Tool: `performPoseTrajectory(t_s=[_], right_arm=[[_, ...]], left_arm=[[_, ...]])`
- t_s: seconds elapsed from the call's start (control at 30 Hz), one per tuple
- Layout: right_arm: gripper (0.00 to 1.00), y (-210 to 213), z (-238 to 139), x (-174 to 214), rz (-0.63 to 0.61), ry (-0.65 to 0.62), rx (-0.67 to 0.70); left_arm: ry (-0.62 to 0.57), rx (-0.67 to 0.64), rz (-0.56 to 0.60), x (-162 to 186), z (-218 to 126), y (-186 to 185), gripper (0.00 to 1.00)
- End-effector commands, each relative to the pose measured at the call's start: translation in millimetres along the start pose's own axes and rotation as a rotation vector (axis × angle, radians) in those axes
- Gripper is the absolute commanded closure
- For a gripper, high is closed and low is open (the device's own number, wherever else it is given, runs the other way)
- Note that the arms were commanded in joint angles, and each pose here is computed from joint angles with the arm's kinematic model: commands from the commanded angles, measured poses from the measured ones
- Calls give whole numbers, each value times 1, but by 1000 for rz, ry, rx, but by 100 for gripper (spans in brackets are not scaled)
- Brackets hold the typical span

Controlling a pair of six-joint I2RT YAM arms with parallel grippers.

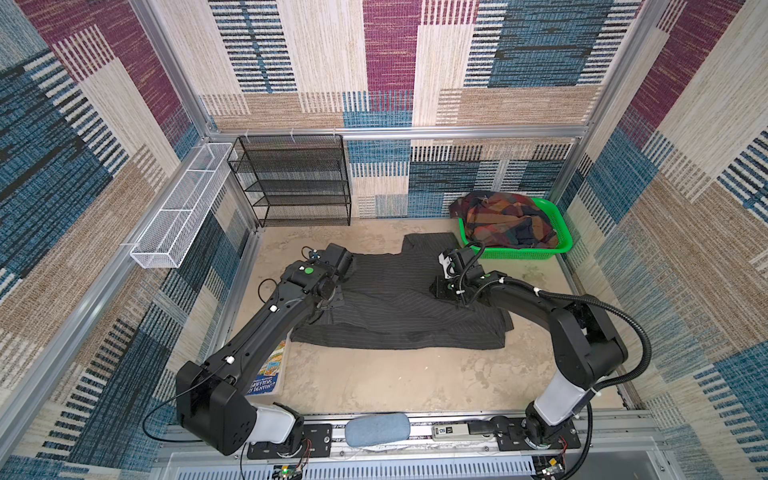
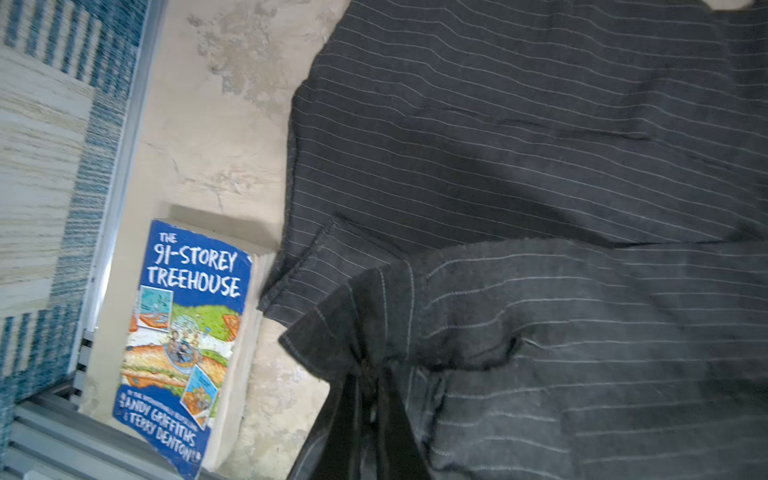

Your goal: Fold and stack the long sleeve shirts

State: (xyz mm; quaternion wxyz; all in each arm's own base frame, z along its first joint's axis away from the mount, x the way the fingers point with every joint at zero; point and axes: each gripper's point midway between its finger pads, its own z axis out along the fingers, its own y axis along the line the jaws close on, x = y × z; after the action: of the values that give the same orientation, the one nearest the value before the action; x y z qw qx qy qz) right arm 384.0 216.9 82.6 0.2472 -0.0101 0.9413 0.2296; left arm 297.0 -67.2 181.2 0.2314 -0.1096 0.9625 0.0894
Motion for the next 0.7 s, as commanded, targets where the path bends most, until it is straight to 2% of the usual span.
performPoseTrajectory(t_s=[0.0, 0.17, 0.37, 0.5, 0.67], right_arm=[[78, -9, 8, -4, 18, -22, 19], [78, -24, 19, 10, 41, 11, 54], [78, -25, 18, 12, 41, 11, 53], [78, -26, 15, 13, 37, 7, 60], [78, -29, 15, 18, 42, 14, 66]], left_arm=[[-32, -20, 53, -1, 14, 8, 100], [16, -1, 3, 32, 48, 8, 100], [130, -98, -24, 68, 96, 19, 100], [141, -161, -26, 71, 105, 28, 100], [91, -209, -26, 58, 99, 39, 100]])
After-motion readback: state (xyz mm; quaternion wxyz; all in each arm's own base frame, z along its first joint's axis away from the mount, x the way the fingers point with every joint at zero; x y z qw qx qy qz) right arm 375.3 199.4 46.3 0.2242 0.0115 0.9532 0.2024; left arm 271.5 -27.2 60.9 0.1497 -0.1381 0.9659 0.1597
